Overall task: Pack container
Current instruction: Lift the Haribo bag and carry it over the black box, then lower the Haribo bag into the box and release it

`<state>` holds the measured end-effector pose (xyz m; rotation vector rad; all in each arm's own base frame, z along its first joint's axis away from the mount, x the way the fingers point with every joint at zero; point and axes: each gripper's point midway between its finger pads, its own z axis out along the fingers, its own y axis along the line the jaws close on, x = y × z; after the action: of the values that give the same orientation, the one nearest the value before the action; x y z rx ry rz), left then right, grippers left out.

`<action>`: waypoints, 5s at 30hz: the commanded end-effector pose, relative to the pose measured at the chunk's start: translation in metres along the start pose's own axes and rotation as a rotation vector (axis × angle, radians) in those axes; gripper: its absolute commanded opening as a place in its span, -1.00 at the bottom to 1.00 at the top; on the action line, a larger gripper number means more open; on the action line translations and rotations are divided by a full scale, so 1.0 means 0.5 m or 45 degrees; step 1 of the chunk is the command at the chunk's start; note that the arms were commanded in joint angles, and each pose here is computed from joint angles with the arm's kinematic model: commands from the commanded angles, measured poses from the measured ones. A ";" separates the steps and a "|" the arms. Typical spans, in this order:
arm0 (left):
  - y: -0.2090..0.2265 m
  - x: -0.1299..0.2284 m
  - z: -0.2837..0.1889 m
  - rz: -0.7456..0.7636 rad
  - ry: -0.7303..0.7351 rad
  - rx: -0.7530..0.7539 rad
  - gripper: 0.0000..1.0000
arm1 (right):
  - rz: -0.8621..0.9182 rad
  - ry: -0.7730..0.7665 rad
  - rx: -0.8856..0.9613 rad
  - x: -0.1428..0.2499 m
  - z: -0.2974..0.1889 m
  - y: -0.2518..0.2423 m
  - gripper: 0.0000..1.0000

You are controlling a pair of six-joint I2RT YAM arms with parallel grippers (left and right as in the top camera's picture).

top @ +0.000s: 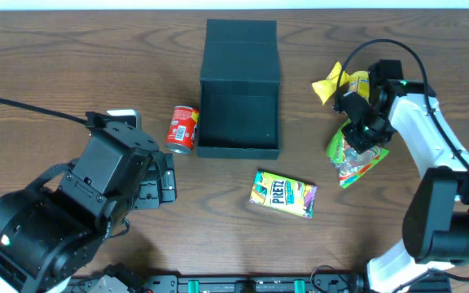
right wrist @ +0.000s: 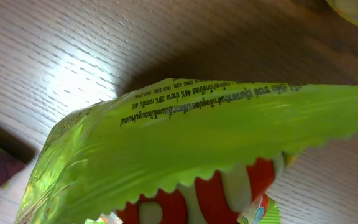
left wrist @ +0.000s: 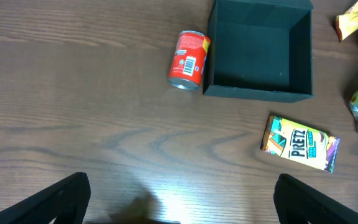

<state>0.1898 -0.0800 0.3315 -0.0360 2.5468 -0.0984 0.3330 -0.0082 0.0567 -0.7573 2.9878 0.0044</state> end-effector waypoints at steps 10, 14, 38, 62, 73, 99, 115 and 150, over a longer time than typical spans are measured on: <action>-0.001 -0.003 -0.005 0.009 -0.008 0.010 0.91 | 0.313 -0.268 0.077 -0.038 -0.127 0.007 -0.95; -0.001 -0.003 -0.005 0.009 -0.008 0.010 0.91 | 0.345 -0.339 0.052 -0.052 -0.157 0.033 -0.95; -0.001 -0.003 -0.005 0.009 -0.008 0.010 0.91 | 0.299 -0.676 -0.402 -0.285 -0.368 0.333 -0.90; -0.001 -0.003 -0.005 0.009 -0.008 0.010 0.91 | 0.600 -0.366 -0.486 -0.402 -0.111 0.439 -0.93; -0.001 -0.003 -0.005 0.009 -0.008 0.010 0.91 | 0.682 -0.316 -0.448 -0.422 -0.023 0.430 -0.79; -0.001 -0.003 -0.005 0.009 -0.008 0.010 0.91 | 0.678 -0.418 -0.528 -0.440 -0.098 0.451 -0.97; -0.001 -0.003 -0.005 0.009 -0.008 0.010 0.90 | 0.624 -0.412 -0.486 -0.477 0.018 0.472 -0.97; -0.001 -0.003 -0.005 0.009 -0.008 0.010 0.90 | 0.615 -0.633 -0.423 -0.548 0.007 0.459 -0.97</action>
<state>0.1898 -0.0800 0.3315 -0.0360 2.5468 -0.0984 0.4561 0.3234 0.0234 0.0050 2.7058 0.6167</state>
